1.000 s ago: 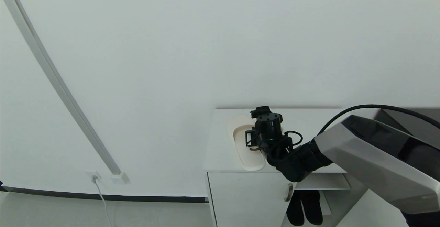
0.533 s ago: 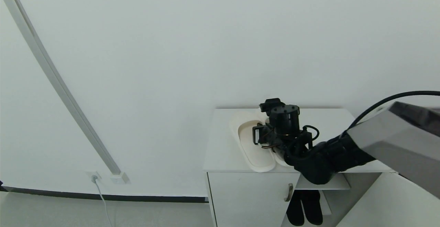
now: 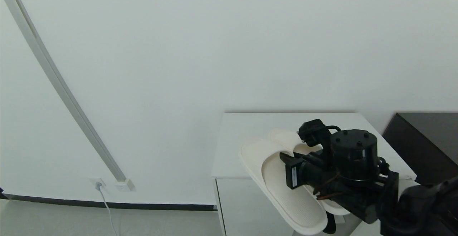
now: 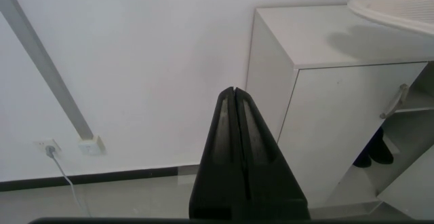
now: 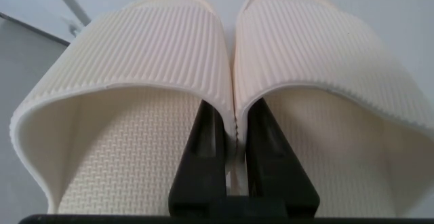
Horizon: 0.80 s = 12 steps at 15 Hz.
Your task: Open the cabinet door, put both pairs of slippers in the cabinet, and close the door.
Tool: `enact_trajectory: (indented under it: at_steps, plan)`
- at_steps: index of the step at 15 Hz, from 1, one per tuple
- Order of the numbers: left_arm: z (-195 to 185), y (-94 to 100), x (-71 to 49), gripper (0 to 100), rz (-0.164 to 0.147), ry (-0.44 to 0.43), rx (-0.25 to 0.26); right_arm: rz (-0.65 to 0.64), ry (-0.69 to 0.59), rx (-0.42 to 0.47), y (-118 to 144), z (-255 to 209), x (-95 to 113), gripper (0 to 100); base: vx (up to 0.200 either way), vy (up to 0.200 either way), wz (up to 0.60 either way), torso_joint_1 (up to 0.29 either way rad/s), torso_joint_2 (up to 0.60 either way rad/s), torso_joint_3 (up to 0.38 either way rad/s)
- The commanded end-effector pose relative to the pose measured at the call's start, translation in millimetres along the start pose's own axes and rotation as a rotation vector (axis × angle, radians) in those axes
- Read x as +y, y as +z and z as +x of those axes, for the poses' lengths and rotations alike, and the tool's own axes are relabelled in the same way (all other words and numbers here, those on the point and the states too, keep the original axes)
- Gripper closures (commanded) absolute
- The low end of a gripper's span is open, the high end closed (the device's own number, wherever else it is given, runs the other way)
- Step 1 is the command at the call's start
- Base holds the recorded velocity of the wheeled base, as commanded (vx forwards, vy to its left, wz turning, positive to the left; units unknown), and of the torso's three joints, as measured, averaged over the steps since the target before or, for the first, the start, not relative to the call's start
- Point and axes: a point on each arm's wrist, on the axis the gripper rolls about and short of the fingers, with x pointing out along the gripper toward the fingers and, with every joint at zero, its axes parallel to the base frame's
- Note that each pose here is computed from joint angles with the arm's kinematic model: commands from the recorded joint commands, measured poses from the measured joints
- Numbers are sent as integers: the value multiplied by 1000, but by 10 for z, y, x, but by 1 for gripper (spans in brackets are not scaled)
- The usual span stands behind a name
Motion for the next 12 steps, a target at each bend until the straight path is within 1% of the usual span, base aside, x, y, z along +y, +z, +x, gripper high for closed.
enact_trajectory:
  at_steps: [1,7,12]
  plan:
    - [1,0,0,100,-1,-1,1,2,51,-34,73,-280,34,100,0,0,0,0,0,0]
    - [1,0,0,100,-2,-1,1,-2,54,-19,30,-266,50,100,0,0,0,0,0,0]
    - [1,0,0,100,-2,-1,1,21,55,-14,21,-265,53,100,-200,0,0,5,5,4]
